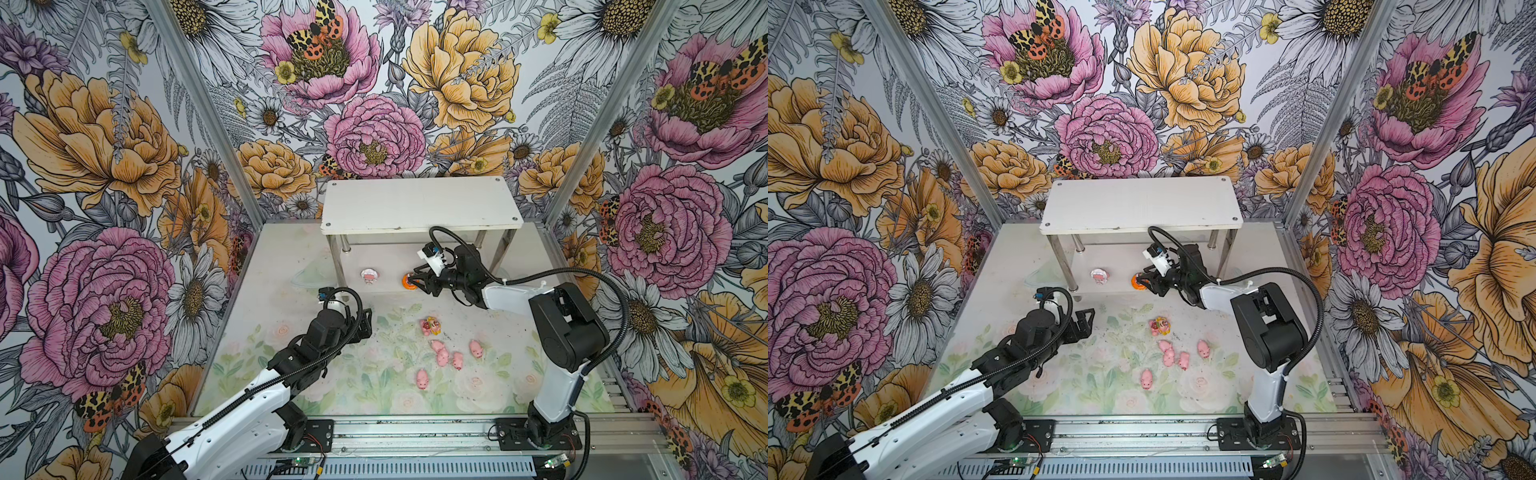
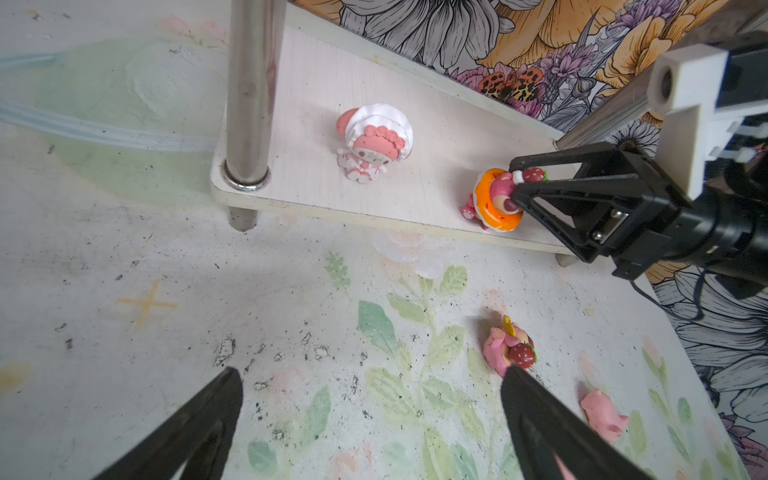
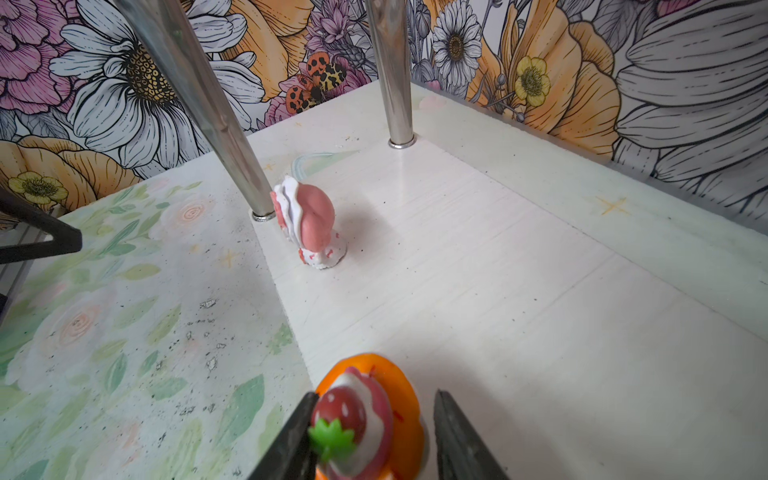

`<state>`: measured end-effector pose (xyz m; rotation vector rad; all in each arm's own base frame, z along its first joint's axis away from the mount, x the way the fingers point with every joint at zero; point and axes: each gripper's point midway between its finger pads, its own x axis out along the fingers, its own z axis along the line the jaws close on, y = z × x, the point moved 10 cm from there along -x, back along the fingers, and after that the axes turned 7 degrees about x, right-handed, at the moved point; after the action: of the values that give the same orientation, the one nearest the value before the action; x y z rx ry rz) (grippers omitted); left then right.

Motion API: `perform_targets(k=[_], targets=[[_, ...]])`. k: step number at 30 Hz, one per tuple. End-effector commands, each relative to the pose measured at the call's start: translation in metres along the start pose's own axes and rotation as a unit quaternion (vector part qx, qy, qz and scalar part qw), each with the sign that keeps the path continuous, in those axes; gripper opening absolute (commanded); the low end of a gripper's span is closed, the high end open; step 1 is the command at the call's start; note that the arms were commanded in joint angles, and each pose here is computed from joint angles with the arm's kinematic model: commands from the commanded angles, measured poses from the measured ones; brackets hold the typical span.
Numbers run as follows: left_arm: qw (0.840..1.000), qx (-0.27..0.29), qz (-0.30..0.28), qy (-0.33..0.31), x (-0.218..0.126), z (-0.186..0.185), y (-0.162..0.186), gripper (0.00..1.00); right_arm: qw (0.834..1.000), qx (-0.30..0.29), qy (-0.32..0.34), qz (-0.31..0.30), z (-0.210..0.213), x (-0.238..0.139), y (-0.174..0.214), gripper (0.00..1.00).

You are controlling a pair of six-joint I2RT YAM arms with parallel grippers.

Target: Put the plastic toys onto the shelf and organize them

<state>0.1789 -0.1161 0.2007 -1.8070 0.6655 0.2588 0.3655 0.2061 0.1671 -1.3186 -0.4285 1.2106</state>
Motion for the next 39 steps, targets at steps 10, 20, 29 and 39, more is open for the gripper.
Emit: perform_targets(k=[10, 20, 29, 39], targets=[[1.0, 0.006, 0.002, -0.002, 0.001, 0.003, 0.003, 0.99, 1.0, 0.012, -0.019, -0.007, -0.004, 0.004, -0.005, 0.46], [1.0, 0.007, 0.002, -0.002, 0.0, 0.003, 0.002, 0.99, 0.999, 0.013, -0.026, -0.015, -0.006, 0.002, -0.009, 0.46], [1.0, 0.008, 0.003, -0.002, 0.001, 0.004, 0.002, 0.99, 0.999, 0.016, -0.035, -0.021, -0.005, 0.002, -0.011, 0.51], [1.0, 0.006, 0.003, -0.002, 0.001, 0.004, 0.003, 0.99, 0.999, 0.021, -0.043, -0.023, -0.007, 0.004, -0.013, 0.53]])
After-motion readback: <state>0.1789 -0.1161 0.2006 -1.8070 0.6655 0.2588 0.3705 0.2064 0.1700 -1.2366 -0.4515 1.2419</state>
